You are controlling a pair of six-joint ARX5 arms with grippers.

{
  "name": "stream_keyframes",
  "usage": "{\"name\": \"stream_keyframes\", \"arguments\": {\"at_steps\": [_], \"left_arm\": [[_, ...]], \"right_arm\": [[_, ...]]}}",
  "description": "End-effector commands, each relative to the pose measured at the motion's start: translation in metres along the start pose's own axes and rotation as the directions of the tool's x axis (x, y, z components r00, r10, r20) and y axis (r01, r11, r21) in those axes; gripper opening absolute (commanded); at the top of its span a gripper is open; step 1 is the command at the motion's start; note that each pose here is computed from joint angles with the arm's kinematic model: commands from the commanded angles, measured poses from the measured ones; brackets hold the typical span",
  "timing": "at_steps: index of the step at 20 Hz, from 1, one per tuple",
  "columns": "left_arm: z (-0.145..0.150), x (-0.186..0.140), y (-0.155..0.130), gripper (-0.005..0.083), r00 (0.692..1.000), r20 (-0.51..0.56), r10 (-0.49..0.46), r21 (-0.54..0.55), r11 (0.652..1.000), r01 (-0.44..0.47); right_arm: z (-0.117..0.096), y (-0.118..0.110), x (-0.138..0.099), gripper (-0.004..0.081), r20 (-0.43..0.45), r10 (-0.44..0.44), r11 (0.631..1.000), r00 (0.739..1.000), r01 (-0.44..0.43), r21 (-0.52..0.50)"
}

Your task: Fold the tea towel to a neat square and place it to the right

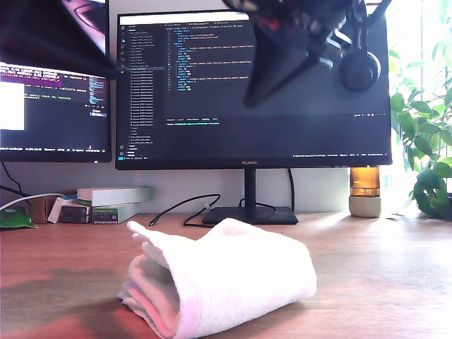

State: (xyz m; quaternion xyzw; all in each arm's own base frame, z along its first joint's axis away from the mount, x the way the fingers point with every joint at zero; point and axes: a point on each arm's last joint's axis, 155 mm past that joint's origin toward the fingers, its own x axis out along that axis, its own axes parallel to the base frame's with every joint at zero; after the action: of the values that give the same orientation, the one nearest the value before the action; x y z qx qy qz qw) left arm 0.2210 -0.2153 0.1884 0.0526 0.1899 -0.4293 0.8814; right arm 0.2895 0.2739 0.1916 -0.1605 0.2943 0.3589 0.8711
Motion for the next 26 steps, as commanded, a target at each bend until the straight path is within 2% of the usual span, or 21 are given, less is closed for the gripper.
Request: {"name": "stream_keyframes", "arguments": {"at_steps": [1, 5, 7, 9, 11, 14, 16, 19, 22, 26], "left_arm": [[-0.001, -0.005, 0.002, -0.0019, 0.999, 0.038, 0.02, -0.017, 1.0, -0.019], [-0.002, -0.016, 0.001, -0.0019, 0.995, 0.093, 0.037, -0.049, 0.998, -0.032], [-0.005, -0.019, 0.004, -0.0019, 0.991, 0.118, 0.058, -0.069, 0.996, -0.05], [-0.006, -0.02, 0.003, -0.0019, 0.991, 0.12, 0.055, -0.078, 0.996, -0.046], [-0.006, -0.02, 0.002, -0.0019, 0.992, 0.119, 0.05, -0.08, 0.996, -0.04], [-0.005, -0.02, 0.002, -0.0019, 0.992, 0.12, 0.05, -0.08, 0.996, -0.04], [-0.005, -0.02, 0.002, -0.0019, 0.992, 0.12, 0.05, -0.083, 0.996, -0.04], [-0.005, -0.02, 0.002, -0.0019, 0.992, 0.12, 0.05, -0.083, 0.996, -0.04], [-0.006, -0.02, 0.002, -0.0019, 0.992, 0.119, 0.05, -0.091, 0.995, -0.04], [-0.006, -0.02, 0.002, -0.0019, 0.992, 0.119, 0.05, -0.091, 0.995, -0.039]], "right_arm": [[0.001, 0.005, -0.007, -0.0013, 0.039, 0.0, 1.0, 0.999, -0.001, 0.021], [-0.017, 0.01, -0.008, -0.0013, 0.084, -0.025, 0.997, 0.996, 0.018, 0.082], [-0.029, 0.026, -0.007, -0.0013, 0.127, 0.006, 0.996, 0.992, -0.017, 0.087], [-0.041, 0.04, -0.003, -0.0013, 0.126, 0.037, 0.992, 0.991, -0.052, 0.116], [-0.055, 0.044, 0.006, -0.0013, 0.078, 0.046, 0.987, 0.996, -0.057, 0.153], [-0.062, 0.048, 0.025, -0.0013, 0.05, 0.058, 0.974, 0.997, -0.068, 0.217], [-0.071, 0.054, 0.038, -0.0013, 0.015, 0.094, 0.971, 0.995, -0.095, 0.221], [-0.082, 0.064, 0.055, -0.0013, -0.045, 0.145, 0.965, 0.988, -0.131, 0.225], [-0.082, 0.063, 0.068, -0.0013, -0.082, 0.165, 0.959, 0.983, -0.141, 0.245], [-0.095, 0.057, 0.084, -0.0013, -0.175, 0.213, 0.942, 0.961, -0.155, 0.297]]}}
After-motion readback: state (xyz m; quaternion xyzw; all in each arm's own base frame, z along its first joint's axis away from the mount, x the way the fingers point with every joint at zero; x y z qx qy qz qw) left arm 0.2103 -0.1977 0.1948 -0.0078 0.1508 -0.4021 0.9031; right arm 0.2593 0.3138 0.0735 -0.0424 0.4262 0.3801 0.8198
